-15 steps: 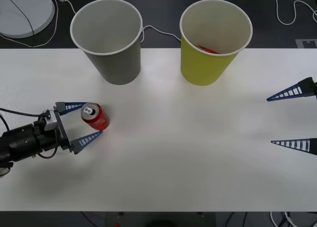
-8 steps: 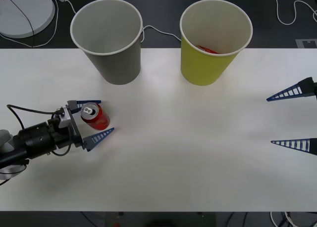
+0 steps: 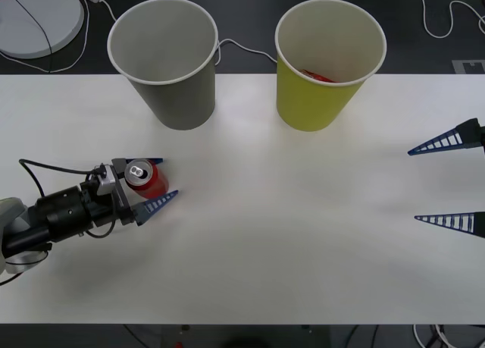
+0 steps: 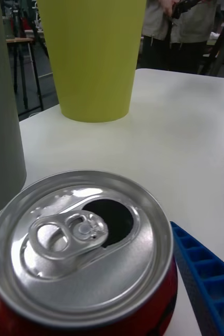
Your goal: Put the can into the green bin and the plastic bottle into the gray bin
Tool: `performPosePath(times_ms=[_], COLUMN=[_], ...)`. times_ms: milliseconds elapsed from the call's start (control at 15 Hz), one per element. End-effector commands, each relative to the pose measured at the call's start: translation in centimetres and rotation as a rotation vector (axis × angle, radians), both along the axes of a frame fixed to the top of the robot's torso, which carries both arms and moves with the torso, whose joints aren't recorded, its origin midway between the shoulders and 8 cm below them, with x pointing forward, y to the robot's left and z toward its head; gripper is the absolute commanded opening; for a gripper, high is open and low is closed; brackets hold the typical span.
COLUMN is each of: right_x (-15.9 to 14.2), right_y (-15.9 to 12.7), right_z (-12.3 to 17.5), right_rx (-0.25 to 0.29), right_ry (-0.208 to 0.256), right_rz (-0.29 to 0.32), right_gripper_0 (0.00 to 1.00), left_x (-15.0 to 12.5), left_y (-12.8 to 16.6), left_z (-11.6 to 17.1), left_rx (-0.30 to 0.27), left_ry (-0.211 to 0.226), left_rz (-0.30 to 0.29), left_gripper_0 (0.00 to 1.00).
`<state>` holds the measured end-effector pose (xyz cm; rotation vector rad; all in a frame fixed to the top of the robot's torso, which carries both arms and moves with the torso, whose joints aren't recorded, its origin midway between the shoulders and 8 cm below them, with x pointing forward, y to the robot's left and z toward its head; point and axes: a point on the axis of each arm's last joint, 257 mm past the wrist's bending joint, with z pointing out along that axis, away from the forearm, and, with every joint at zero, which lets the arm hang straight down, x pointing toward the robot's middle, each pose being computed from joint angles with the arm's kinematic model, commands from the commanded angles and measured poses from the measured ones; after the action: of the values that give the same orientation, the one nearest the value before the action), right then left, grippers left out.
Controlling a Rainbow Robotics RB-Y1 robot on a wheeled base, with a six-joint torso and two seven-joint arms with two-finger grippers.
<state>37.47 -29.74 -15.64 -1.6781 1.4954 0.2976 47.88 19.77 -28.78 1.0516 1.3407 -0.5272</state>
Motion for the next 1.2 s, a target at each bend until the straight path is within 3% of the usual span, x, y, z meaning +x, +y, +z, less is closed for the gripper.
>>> performPosePath(times_ms=[67, 467, 800, 1200], right_x=[0.0, 0.0, 0.0, 0.0], right_y=[0.0, 0.0, 0.0, 0.0], right_z=[0.0, 0.0, 0.0, 0.0], right_rx=[0.000, 0.000, 0.000, 0.000], right_ry=[0.000, 0.000, 0.000, 0.000], right_rz=[0.000, 0.000, 0.000, 0.000], right_gripper_0=[1.00, 1.00, 1.00, 1.00], left_x=[0.0, 0.2, 0.1, -1.6], left_y=[0.0, -0.1, 1.2, 3.1], left_z=[0.0, 0.6, 1.5, 3.5], left_rx=[0.001, -0.003, 0.041, 0.058], left_ry=[0.001, -0.004, -0.002, 0.143], left_rz=[0.000, -0.007, -0.031, -0.075], left_gripper_0=[0.00, 0.00, 0.00, 0.00])
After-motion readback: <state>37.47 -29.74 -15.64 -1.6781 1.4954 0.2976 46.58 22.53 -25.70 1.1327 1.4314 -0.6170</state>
